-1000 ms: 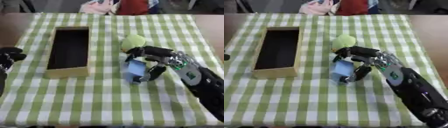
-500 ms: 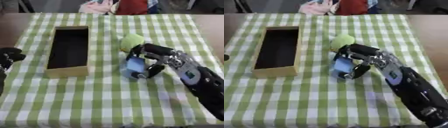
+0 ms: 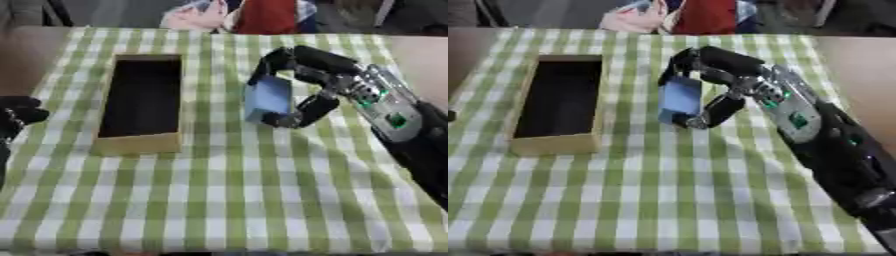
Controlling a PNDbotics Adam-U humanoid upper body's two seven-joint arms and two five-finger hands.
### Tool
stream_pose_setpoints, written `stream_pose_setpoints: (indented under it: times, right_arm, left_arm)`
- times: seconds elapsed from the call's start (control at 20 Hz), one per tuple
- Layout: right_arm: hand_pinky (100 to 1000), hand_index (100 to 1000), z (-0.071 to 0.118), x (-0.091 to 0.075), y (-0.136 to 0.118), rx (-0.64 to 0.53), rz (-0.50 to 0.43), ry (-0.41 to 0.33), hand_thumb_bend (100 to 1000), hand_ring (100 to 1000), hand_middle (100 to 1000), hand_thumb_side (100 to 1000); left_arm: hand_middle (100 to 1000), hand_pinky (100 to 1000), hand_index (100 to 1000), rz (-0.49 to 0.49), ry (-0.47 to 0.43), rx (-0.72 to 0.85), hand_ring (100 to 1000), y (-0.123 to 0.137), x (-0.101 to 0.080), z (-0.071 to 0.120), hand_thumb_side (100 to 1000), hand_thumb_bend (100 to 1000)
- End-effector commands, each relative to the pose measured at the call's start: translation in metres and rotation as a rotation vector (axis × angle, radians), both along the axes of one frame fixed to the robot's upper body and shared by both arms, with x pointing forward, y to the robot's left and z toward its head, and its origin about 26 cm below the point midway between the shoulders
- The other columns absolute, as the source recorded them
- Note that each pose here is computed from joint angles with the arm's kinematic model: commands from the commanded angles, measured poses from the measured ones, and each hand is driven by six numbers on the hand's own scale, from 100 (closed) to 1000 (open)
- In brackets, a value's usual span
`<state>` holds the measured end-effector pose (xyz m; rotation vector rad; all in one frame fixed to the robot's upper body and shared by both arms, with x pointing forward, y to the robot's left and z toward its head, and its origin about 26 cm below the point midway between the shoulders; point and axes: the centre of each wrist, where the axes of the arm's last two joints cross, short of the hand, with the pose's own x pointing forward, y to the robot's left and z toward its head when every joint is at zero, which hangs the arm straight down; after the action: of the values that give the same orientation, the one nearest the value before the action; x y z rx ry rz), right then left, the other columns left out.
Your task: Pick up objects on the table and place them in the box.
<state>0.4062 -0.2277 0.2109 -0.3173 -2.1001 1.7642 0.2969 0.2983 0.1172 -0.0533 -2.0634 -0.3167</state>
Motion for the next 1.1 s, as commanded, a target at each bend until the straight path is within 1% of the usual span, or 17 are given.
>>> stream_pose_setpoints:
  times: [0.05,0.15,0.25,0.35,0.5,0.7,0.85,0.95,1.1]
  right_arm:
    - [615,746,0.032,-0.001,-0.007,0.013,-0.002,-0.065,286,709,454,100]
    - [617,749,0.041,0.002,-0.008,0.017,-0.005,-0.086,293,708,456,100]
    - [621,753,0.046,0.008,-0.009,0.018,-0.018,-0.091,280,723,461,100]
    - [623,756,0.049,0.016,-0.01,0.015,-0.036,-0.088,275,731,464,100]
    - [630,762,0.048,0.03,-0.015,0.012,-0.068,-0.073,242,748,469,100]
    - [634,765,0.038,0.05,-0.016,0.002,-0.114,-0.04,221,761,474,100]
    - [637,771,0.024,0.063,-0.015,-0.012,-0.156,-0.013,212,778,480,100]
    - [641,783,0.014,0.07,-0.012,-0.033,-0.175,-0.004,241,780,489,100]
    - [647,792,0.0,0.078,-0.005,-0.063,-0.193,-0.005,259,808,516,100]
  left_arm:
    - [640,768,696,-0.036,-0.044,0.022,662,-0.002,0.002,0.014,899,100]
    - [640,768,696,-0.066,-0.059,0.018,662,-0.007,0.004,0.019,895,100]
    - [640,768,696,-0.1,-0.073,0.015,662,-0.012,0.006,0.025,893,100]
    - [640,767,697,-0.14,-0.088,0.014,662,-0.019,0.009,0.03,890,100]
    - [640,767,696,-0.195,-0.109,0.011,661,-0.027,0.012,0.038,887,100]
    - [640,765,697,-0.272,-0.142,0.006,661,-0.039,0.016,0.05,877,100]
    - [640,764,697,-0.322,-0.166,-0.006,661,-0.047,0.018,0.058,873,100]
    - [640,764,697,-0.343,-0.174,-0.014,661,-0.05,0.018,0.061,873,100]
    - [640,763,697,-0.359,-0.179,-0.022,661,-0.053,0.018,0.063,871,100]
